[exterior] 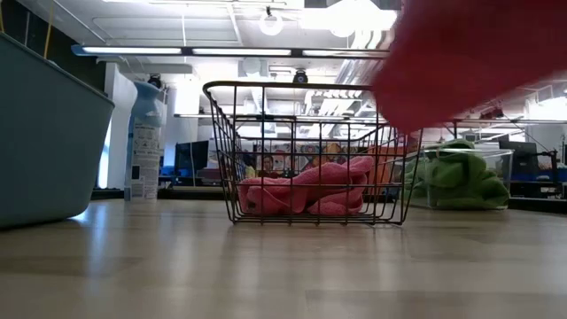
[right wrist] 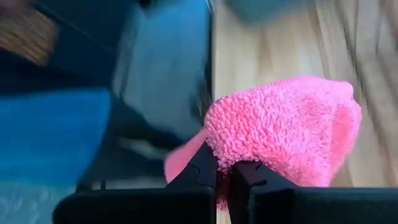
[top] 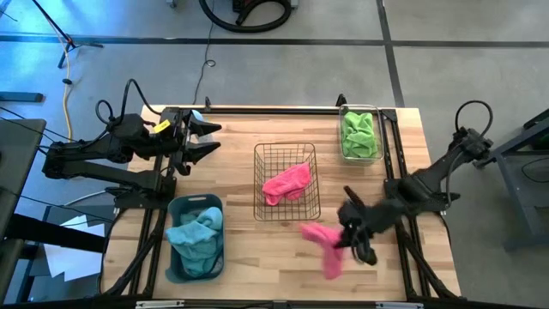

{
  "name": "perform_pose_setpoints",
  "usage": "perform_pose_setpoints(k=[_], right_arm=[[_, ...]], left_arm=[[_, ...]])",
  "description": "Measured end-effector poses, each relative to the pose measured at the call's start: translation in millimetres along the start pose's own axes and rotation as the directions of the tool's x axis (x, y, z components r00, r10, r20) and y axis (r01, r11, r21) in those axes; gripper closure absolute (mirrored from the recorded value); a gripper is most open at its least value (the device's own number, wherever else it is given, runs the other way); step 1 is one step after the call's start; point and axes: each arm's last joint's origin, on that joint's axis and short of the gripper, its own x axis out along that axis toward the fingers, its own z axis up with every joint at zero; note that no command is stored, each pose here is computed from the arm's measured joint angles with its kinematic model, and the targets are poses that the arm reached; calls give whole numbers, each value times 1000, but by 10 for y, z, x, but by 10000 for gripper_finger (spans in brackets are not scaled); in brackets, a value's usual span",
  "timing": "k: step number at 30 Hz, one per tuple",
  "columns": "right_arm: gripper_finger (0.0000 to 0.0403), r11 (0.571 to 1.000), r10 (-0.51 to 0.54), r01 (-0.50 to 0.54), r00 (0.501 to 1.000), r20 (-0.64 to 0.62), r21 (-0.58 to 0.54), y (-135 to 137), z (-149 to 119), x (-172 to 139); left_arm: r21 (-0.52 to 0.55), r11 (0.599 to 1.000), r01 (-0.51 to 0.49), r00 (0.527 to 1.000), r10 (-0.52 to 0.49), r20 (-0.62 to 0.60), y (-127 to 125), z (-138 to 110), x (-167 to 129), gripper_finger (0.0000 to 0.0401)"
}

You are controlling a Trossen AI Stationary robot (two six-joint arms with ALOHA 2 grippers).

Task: Sort microfiber towel by color & place in baskets
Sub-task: Put the pink microfiber cloth into the gold wire basket

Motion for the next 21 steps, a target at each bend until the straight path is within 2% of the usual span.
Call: perform_pose_setpoints(k=[3,11,17,21], right_arm=[[402,995,26,-13,992,125,-103,-41,256,-72],[402,943,-42,164,923,384,-291,-220,900,-582],[403,911,-75,250,882,465,-328,-332,1165,-927],[403,903,-72,257,881,467,-345,-438,1320,-949]], left_arm=[[21,1000,-8,1000,8,2,2,1,0,144],[24,1000,-8,1000,8,2,2,1,0,144],[22,1000,-8,1000,8,3,2,2,0,144],[22,1000,-7,1000,7,5,1,4,0,144]])
